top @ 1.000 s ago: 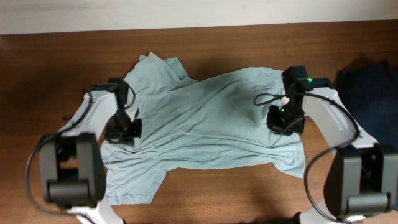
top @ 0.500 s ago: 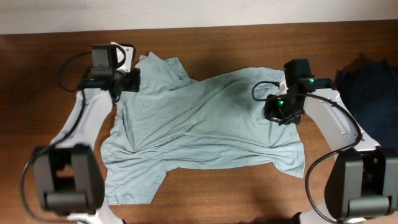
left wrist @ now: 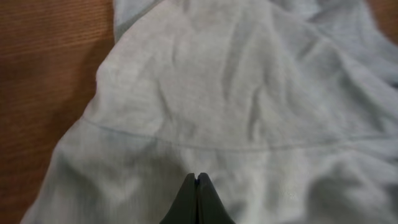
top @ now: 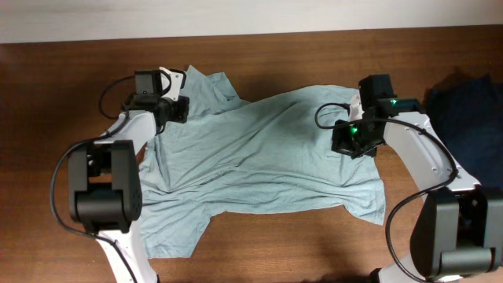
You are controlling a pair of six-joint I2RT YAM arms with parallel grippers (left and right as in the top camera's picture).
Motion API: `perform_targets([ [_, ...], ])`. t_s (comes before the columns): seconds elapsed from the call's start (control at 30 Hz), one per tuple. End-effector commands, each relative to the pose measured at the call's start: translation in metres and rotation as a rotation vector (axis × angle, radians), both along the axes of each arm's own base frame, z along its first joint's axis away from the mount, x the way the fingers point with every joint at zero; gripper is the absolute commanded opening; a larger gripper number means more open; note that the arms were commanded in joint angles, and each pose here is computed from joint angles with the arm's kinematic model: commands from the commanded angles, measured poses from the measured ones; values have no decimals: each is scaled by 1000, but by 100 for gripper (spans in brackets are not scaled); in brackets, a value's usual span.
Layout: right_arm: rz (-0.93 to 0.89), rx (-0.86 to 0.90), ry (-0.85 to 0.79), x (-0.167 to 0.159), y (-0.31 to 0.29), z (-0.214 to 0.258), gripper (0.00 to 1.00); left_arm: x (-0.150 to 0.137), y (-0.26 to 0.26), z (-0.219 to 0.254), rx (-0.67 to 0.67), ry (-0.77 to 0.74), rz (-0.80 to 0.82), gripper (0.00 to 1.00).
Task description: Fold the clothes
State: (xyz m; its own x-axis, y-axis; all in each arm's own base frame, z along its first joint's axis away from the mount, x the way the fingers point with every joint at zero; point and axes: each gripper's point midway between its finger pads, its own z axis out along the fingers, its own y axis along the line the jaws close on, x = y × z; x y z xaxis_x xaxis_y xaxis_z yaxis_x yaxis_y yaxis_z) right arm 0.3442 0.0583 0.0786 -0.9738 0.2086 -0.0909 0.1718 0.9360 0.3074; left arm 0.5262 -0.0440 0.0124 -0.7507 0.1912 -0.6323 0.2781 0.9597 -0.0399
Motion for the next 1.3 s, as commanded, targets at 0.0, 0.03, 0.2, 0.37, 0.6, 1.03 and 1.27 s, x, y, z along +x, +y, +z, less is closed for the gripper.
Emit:
perform_targets([
  [0.0,14,12,-17,1,3,5,13,-6,12,-40,27,62,12,0],
  [0.03,14,12,-17,1,3,5,13,-5,15,-45,27,69,18,0],
  [0.2,14,12,-17,1,3,5,13,6,51,-60,81,79,147,0],
  [0.37,14,10,-17,1,3,5,12,27,107,-51,78,30,381,0],
  [0.6,10,-8,-17,1,0,4,13,44,162,-22,-18,-16,547,0],
  [1.03,-57,-93,53,2,-16,-22,5,63,122,16,26,10,338,9],
  [1.27,-77,-111,338,-47,-17,-55,4,73,52,27,-84,-23,116,8],
])
